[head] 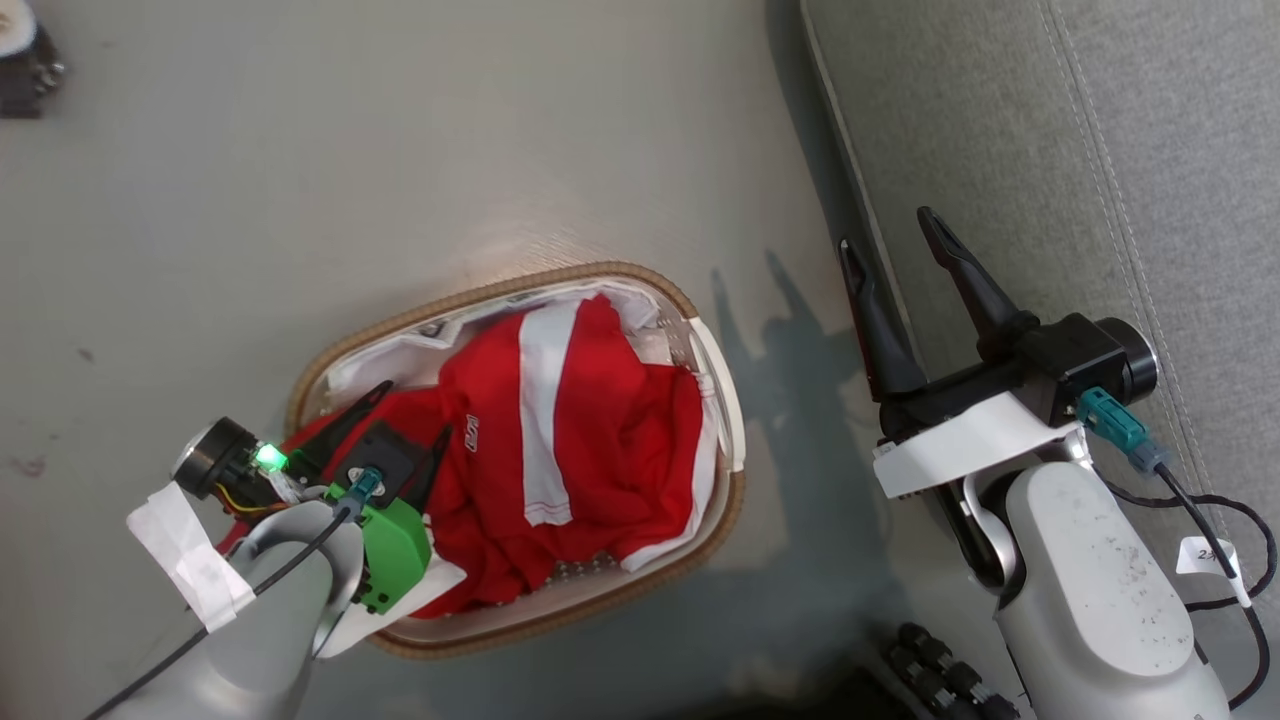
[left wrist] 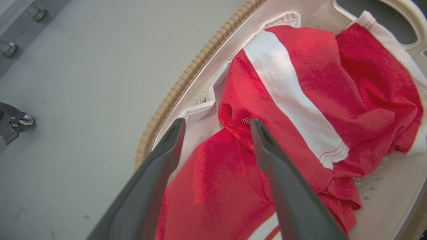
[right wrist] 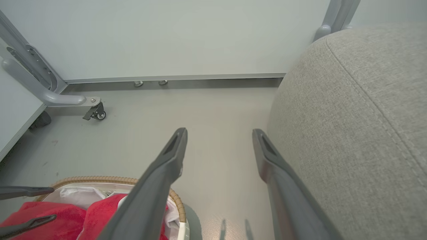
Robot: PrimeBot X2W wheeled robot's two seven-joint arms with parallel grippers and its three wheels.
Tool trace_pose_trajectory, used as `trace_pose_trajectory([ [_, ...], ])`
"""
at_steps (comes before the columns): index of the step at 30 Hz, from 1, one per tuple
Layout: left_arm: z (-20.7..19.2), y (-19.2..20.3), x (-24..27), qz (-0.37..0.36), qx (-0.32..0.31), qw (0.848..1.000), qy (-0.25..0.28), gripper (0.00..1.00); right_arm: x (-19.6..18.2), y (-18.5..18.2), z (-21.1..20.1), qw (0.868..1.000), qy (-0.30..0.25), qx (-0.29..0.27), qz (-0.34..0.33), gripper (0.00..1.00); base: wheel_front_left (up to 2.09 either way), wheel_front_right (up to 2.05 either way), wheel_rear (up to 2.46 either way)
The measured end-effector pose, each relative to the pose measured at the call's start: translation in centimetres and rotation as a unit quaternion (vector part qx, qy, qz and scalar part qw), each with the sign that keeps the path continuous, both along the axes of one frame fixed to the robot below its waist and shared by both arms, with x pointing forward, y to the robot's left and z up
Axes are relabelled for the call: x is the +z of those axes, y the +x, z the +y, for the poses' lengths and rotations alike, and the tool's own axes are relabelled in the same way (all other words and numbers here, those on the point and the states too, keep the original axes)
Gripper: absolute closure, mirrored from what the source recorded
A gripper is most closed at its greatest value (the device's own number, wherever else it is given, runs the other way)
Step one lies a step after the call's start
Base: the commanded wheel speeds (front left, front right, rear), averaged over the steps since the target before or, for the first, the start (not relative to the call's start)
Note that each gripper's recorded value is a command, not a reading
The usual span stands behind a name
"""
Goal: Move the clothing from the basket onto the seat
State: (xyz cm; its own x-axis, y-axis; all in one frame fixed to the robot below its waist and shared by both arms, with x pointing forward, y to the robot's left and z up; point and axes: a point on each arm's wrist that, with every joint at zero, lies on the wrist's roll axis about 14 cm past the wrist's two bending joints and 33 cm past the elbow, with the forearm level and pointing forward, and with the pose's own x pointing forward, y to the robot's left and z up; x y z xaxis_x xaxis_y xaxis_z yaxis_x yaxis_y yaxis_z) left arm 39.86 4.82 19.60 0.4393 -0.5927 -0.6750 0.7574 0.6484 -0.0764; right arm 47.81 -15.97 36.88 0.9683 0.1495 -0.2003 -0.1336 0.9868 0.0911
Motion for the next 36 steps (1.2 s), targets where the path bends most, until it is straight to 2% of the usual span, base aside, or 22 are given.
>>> trace_pose_trajectory([
  [12, 0.5, -0.9, -6.8, 0.035, -0.129, 0.988, 0.076, 0.00, -4.4, -1.4, -1.2, 0.998, -0.002, -0.014, 0.059, 0.00, 0.00, 0.00, 0.00],
  [21, 1.1, -3.3, -10.2, 0.093, -0.168, 0.973, 0.130, 0.00, -5.9, -1.9, -1.4, 0.997, 0.003, -0.017, 0.080, 0.00, 0.00, 0.00, 0.00],
  [25, 0.6, -4.5, -10.5, 0.116, -0.165, 0.971, 0.131, 0.00, -5.9, -1.8, -1.4, 0.997, 0.003, -0.017, 0.080, 0.00, 0.00, 0.00, 0.00],
  [26, 0.5, -4.8, -10.4, 0.119, -0.168, 0.970, 0.131, 0.55, -5.9, -1.7, -1.4, 0.997, 0.003, -0.016, 0.079, 0.00, 0.00, 0.00, 0.00],
  [27, 0.3, -5.0, -10.3, 0.121, -0.168, 0.970, 0.129, 1.00, -5.8, -1.7, -1.4, 0.997, 0.003, -0.017, 0.078, 0.00, 0.00, 0.00, 0.00],
  [36, -1.4, -5.2, -7.3, 0.118, -0.118, 0.983, 0.079, 1.00, -3.7, -1.7, -1.6, 0.998, 0.003, -0.020, 0.059, 0.00, 0.00, 0.00, 0.00],
])
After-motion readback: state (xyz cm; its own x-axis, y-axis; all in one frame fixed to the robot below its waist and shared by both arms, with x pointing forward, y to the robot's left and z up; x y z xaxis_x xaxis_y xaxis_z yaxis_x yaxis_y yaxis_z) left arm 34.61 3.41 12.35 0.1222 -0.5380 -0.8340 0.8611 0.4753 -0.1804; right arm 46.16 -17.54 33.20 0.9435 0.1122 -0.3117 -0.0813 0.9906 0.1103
